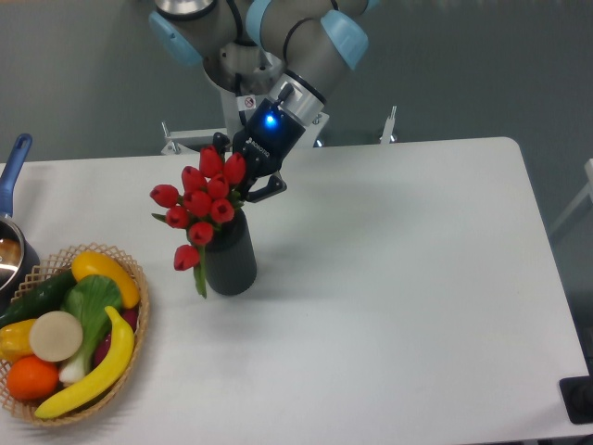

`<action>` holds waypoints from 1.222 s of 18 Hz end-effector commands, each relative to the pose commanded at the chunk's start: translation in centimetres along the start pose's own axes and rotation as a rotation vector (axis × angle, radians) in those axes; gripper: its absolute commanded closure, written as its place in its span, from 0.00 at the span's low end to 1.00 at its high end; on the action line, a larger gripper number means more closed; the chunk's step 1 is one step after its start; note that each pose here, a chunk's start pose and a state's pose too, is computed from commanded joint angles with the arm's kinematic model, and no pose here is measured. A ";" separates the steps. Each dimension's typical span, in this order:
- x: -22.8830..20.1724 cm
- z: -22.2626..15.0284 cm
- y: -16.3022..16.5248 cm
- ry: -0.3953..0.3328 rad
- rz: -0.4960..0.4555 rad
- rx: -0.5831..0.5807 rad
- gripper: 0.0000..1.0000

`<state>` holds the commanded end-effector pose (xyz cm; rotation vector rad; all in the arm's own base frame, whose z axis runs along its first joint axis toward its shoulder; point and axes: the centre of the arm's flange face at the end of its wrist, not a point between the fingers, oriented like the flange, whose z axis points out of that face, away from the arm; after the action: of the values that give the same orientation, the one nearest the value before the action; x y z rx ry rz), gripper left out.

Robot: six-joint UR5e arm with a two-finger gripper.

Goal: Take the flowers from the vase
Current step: 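Lift the gripped tulip bunch straight up out of the vase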

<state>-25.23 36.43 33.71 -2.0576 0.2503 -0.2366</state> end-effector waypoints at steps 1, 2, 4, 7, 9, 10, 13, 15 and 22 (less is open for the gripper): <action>0.0 0.0 0.0 0.000 -0.003 0.000 1.00; 0.0 -0.1 0.0 -0.002 -0.004 0.002 1.00; 0.2 -0.5 -0.6 -0.008 0.003 0.013 1.00; 0.4 -1.7 -2.2 -0.022 -0.023 0.058 1.00; -0.2 -2.8 -4.2 -0.041 -0.066 0.075 1.00; -0.6 -3.4 -5.1 -0.052 -0.081 0.081 1.00; -1.5 -4.9 -7.8 -0.078 -0.151 0.099 1.00; -2.0 -5.6 -9.0 -0.085 -0.175 0.113 1.00; -3.5 -8.4 -11.4 -0.118 -0.206 0.166 1.00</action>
<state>-29.98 35.75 47.49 -1.9236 -0.0528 -0.2521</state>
